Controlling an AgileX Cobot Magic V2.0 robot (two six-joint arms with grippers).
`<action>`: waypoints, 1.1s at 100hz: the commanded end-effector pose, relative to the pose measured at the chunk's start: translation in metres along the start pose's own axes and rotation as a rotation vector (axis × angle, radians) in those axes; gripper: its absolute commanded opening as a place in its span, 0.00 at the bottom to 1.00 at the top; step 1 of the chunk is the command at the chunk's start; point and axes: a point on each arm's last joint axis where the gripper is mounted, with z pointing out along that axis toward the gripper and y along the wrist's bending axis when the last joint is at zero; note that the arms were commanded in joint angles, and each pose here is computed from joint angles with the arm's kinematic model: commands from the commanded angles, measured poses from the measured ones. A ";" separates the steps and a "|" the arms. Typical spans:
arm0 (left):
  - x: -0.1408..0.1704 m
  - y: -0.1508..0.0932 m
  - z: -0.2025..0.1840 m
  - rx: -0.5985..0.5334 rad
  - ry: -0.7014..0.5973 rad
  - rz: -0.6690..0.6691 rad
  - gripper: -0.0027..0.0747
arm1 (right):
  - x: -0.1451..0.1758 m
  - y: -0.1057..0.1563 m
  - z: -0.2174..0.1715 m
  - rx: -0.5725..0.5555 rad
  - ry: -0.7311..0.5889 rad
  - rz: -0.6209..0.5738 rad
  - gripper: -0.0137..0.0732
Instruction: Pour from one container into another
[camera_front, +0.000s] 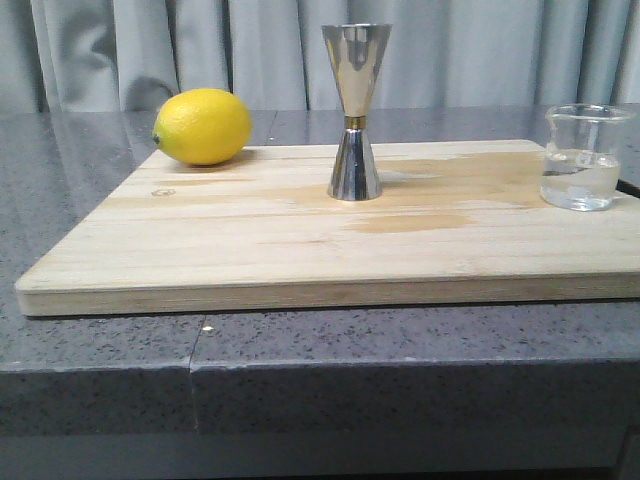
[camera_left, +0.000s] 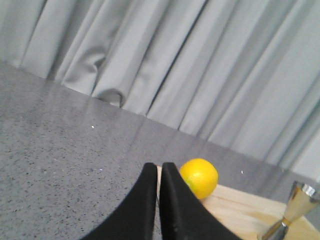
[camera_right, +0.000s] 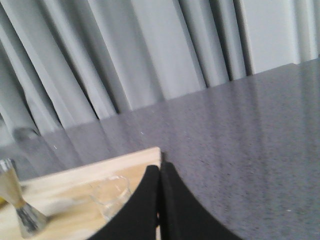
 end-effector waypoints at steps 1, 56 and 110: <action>-0.029 -0.017 0.018 0.044 0.082 0.114 0.01 | -0.034 0.008 0.011 0.017 0.056 -0.183 0.08; -0.009 -0.075 0.147 0.328 0.435 0.459 0.17 | -0.059 0.016 0.082 0.038 0.231 -0.234 0.08; 0.070 -0.127 0.195 0.359 0.311 0.496 0.77 | -0.060 0.016 0.082 0.036 0.218 -0.238 0.08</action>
